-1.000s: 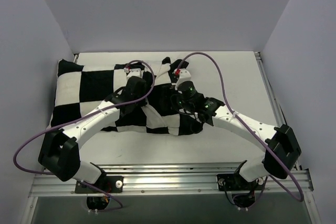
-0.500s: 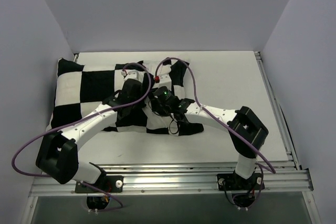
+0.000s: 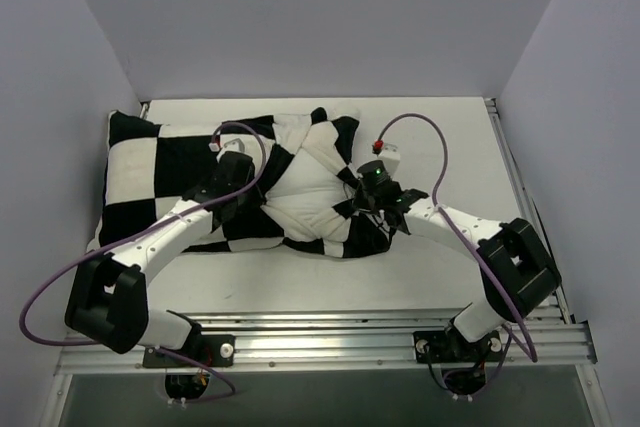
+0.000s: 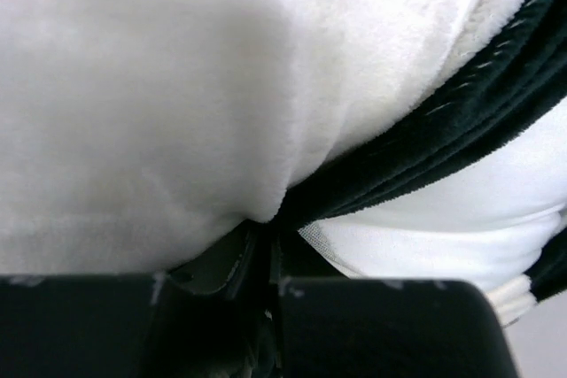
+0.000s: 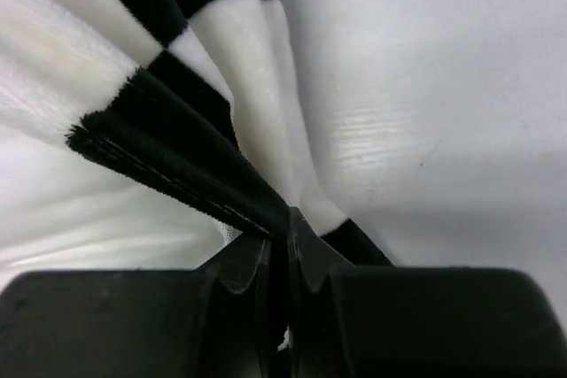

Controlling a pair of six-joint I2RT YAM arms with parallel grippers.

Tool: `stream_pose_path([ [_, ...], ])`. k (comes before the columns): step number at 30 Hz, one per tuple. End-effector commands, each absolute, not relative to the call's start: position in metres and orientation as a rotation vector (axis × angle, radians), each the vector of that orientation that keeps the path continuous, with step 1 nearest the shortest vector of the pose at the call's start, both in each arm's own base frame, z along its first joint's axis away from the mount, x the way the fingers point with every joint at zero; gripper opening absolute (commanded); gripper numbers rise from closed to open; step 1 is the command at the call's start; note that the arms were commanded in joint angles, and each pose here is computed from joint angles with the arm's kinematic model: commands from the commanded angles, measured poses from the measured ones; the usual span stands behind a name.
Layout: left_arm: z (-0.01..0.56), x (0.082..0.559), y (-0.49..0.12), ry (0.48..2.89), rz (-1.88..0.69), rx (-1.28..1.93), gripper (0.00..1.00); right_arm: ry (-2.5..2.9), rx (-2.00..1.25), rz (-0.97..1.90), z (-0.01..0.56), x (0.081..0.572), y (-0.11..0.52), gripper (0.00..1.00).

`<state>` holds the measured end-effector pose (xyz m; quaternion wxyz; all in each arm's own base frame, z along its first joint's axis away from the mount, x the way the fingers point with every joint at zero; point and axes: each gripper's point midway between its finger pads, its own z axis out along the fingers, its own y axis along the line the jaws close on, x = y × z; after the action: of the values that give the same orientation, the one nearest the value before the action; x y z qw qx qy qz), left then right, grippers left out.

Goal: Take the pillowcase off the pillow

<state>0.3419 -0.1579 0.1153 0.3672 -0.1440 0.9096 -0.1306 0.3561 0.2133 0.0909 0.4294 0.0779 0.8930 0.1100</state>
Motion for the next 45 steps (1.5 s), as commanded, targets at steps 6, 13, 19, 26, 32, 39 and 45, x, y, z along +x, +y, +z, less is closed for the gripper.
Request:
stream_pose_path([
  [6, 0.098, 0.314, -0.123, 2.466, -0.172, -0.369, 0.04, 2.368, 0.229, 0.722, 0.05, 0.326, 0.212, 0.0],
  [13, 0.17, 0.324, -0.175, 2.294, -0.417, -0.02, 0.44, 2.271, -0.02, 1.159, 0.067, 0.322, 0.274, 0.0],
  [19, 0.239, 0.316, -0.231, 2.069, -0.363, 0.389, 0.84, 2.268, -0.108, 1.107, 0.078, 0.332, 0.28, 0.0],
  [26, 0.249, 0.318, -0.28, 2.026, -0.339, 0.396, 0.85, 2.271, -0.138, 0.979, 0.084, 0.338, 0.273, 0.0],
  [32, 0.199, 0.333, -0.287, 2.204, -0.275, 0.093, 0.84, 2.274, -0.177, 0.911, 0.088, 0.333, 0.278, 0.0],
  [39, 0.154, 0.341, -0.284, 2.317, -0.111, 0.016, 0.86, 2.271, -0.198, 0.86, 0.088, 0.327, 0.288, 0.0],
  [45, 0.115, 0.331, -0.268, 2.409, 0.025, -0.008, 0.87, 2.253, -0.161, 0.828, 0.092, 0.328, 0.286, 0.0],
])
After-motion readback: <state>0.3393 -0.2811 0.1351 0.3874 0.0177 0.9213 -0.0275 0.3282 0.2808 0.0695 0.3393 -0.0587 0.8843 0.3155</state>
